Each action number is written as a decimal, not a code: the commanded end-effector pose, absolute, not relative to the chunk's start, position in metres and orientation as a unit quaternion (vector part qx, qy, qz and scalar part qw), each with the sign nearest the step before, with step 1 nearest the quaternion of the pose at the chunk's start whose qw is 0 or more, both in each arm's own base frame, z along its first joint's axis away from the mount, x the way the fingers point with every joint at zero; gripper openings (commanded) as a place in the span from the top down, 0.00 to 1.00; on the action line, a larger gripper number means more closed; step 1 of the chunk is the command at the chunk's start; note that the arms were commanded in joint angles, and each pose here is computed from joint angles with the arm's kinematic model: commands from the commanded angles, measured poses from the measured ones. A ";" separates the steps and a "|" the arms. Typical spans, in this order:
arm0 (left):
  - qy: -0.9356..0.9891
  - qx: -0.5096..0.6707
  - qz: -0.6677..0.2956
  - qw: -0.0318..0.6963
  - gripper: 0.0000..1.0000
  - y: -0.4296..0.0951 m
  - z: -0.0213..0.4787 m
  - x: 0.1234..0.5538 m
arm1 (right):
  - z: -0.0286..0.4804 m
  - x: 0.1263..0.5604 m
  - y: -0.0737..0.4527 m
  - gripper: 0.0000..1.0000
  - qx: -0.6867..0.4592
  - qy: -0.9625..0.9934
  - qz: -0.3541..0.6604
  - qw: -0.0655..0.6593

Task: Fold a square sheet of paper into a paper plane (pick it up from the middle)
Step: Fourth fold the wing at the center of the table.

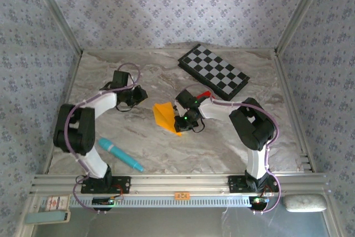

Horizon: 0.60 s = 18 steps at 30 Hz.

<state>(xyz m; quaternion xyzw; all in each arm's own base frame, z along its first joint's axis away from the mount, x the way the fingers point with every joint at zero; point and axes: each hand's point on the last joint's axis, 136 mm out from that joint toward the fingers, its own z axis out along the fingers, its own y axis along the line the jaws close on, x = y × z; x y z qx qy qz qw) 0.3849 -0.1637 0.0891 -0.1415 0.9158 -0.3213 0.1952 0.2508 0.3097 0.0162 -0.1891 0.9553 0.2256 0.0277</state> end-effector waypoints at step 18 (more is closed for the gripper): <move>0.945 -0.111 -0.296 0.085 0.90 -0.237 0.017 0.351 | 0.020 0.245 0.285 0.88 -0.171 0.963 0.208 0.015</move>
